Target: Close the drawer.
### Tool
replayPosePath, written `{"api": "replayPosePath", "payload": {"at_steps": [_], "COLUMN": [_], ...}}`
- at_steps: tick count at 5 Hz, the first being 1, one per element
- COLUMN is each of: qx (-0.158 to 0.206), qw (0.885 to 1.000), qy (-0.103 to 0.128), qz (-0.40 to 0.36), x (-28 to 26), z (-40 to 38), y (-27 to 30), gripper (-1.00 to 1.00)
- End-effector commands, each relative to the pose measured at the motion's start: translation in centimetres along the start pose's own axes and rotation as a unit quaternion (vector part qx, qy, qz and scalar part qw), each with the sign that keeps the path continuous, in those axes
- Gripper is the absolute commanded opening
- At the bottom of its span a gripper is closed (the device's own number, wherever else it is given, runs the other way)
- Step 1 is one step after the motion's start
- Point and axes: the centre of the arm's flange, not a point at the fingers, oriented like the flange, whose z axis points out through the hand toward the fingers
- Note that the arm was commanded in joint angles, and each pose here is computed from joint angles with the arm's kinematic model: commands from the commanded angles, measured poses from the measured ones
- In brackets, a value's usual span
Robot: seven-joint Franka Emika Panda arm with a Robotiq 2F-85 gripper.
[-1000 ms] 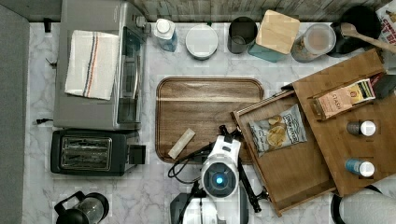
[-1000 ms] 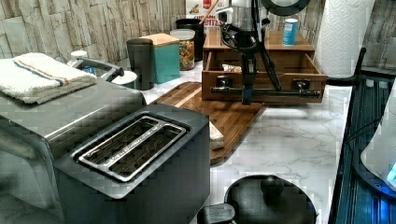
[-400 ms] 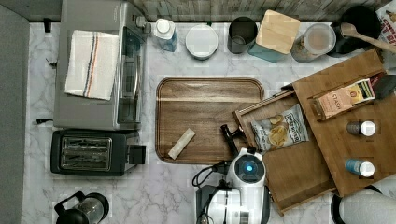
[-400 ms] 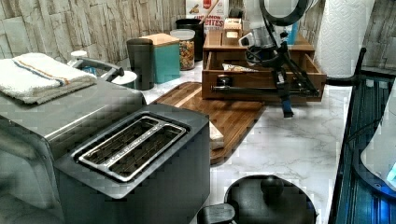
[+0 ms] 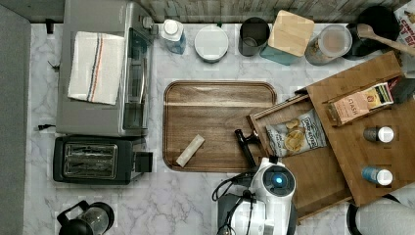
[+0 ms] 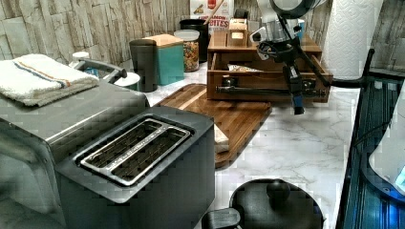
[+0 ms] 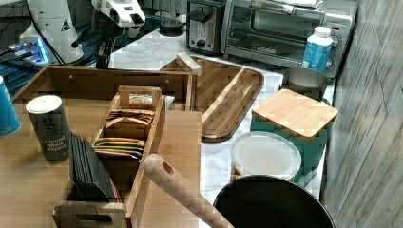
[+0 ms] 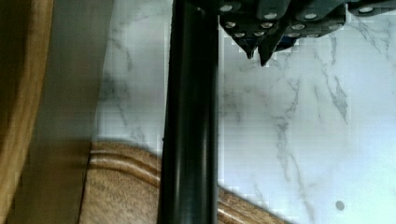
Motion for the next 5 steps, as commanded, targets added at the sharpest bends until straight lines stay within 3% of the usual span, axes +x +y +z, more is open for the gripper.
{"api": "replayPosePath", "payload": {"at_steps": [1,3,5], "qx": [-0.041,-0.089,-0.108], "qw": [0.991,0.984,0.980], "qy": [0.126,0.154,0.160], "qz": [0.008,-0.019,-0.043], "x": [0.2,-0.5,-1.2], "z": [-8.9,-8.3,-9.0], "y": [3.6,7.5,12.2], "gripper": [-1.00,-1.00,-1.00]}}
